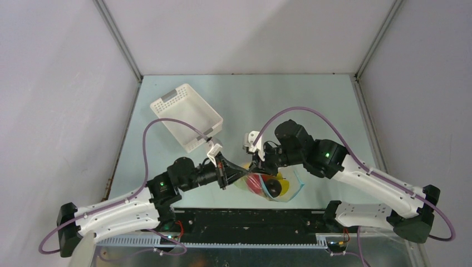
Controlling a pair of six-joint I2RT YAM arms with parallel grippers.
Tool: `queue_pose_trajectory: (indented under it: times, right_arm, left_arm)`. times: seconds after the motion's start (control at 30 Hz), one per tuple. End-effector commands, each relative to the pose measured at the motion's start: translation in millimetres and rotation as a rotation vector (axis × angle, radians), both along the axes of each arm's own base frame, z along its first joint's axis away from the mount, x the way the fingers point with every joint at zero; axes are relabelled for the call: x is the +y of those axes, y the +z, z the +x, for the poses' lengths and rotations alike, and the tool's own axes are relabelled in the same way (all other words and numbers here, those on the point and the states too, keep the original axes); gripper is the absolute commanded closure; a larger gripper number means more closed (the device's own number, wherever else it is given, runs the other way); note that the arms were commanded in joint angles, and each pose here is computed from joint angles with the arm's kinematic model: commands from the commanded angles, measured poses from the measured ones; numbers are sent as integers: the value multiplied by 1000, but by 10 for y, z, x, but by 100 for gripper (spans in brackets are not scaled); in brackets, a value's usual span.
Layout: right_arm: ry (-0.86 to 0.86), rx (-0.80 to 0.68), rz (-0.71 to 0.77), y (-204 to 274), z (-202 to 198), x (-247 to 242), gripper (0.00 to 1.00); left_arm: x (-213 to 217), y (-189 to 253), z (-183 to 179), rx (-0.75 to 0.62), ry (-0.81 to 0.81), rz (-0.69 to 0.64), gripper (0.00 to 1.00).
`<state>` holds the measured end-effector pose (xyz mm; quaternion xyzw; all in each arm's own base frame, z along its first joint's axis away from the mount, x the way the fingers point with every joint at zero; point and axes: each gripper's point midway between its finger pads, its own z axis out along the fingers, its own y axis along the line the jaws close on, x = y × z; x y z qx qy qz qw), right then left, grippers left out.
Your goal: Place the food in the zip-top bag and seal the zipper
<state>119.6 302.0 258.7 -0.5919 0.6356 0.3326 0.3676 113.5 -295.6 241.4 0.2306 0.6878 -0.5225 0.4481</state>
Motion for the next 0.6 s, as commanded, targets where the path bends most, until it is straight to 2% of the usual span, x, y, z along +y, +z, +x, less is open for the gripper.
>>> queue_pose_trajectory:
  times: [0.0,0.1,0.17,0.23,0.27,0.33,0.4,0.47,0.57]
  right_arm:
    - [-70,1,80,269,48,-7,100]
    - [-131,13,182,513,115,65,100]
    - [-110,35,213,598,58,90,100]
    - [-84,61,217,610,-10,93,100]
    - [-71,75,208,589,-47,87,100]
    - [-59,94,186,526,-76,81,100]
    - [-56,101,167,476,-83,76,100]
    - [-68,97,160,459,-61,70,100]
    - [-72,90,173,495,-50,71,100]
  left_arm:
    - [-41,257,41,-41,9,-71,100]
    - [-108,193,-2,-63,-38,-27,100]
    - [-135,190,-14,-78,-56,-8,100]
    - [-157,203,-20,-95,-72,13,86]
    - [-166,242,-23,-104,-77,14,75]
    - [-190,294,-32,-127,-92,8,60]
    - [-214,344,-61,-154,-118,-3,49]
    - [-237,381,-112,-184,-157,-9,41]
    - [-273,363,-140,-200,-190,13,38]
